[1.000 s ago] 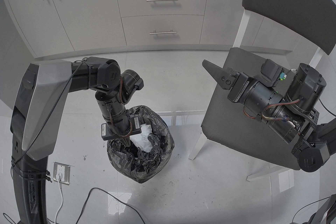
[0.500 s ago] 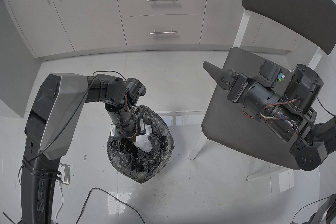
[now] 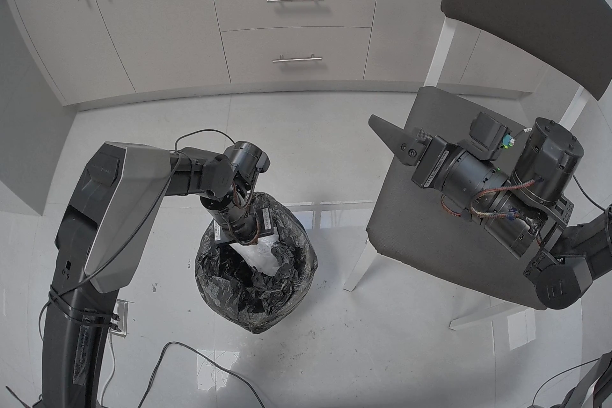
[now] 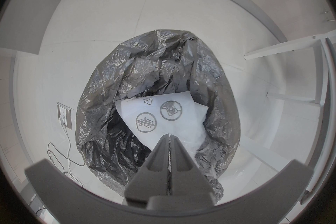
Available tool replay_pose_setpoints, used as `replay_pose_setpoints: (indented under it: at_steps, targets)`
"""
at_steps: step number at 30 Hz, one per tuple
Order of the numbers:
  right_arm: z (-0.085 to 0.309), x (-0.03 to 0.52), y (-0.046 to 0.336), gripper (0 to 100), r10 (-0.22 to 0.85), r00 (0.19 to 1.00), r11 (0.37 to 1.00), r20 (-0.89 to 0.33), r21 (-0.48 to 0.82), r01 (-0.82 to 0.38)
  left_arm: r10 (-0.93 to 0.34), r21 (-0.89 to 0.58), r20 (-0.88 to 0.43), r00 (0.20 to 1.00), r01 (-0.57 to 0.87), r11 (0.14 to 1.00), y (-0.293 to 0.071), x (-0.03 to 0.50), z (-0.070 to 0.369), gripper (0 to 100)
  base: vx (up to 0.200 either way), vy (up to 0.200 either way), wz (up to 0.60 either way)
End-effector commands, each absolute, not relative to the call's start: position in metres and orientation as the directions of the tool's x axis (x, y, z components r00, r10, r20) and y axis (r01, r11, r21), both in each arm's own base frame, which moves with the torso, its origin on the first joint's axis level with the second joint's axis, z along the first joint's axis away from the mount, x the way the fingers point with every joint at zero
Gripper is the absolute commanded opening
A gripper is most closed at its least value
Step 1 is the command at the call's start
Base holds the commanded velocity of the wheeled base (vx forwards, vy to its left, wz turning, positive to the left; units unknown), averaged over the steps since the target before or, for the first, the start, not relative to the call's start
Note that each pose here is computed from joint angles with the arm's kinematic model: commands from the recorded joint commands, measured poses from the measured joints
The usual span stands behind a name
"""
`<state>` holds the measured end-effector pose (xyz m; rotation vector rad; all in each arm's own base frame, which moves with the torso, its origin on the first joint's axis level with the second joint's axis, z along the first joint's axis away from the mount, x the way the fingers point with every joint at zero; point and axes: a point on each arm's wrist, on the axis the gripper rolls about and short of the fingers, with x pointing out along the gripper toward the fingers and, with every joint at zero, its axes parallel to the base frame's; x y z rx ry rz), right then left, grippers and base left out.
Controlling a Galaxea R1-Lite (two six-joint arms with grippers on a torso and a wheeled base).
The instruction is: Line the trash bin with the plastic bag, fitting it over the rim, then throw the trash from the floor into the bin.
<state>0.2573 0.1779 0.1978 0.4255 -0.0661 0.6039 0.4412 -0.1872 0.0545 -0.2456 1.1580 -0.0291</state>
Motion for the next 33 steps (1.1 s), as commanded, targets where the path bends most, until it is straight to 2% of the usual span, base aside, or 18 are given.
replay_pose_setpoints:
  at_steps: [1,5,10,21,33]
  targets:
    - [0.196,0.258,0.178,100,0.536,0.825,0.741,0.178,0.369,-0.561,-0.168,-0.223,-0.888,0.429,-0.083,0.971,-0.192,0.437,0.070,0,0.000,0.000,0.00]
    - [0.196,0.258,0.178,100,0.536,0.825,0.742,0.178,0.367,-0.561,-0.171,-0.226,-0.886,0.430,-0.078,0.971,-0.194,0.436,0.072,0,0.000,0.000,0.00]
    - [0.198,0.258,0.177,100,0.533,0.823,0.739,0.195,0.367,-0.565,-0.154,-0.205,-0.907,0.392,-0.092,0.974,-0.195,0.436,0.056,0,0.000,0.000,0.00]
    - [0.195,0.258,0.178,100,0.543,0.803,0.719,0.246,0.358,-0.596,-0.075,-0.121,-0.942,0.328,-0.121,0.985,-0.197,0.442,-0.002,0,0.000,0.000,0.00]
    - [0.193,0.258,0.179,100,0.548,0.801,0.728,0.240,0.334,-0.598,-0.022,-0.061,-0.947,0.321,-0.113,0.992,-0.198,0.446,-0.051,0,0.000,0.000,0.00]
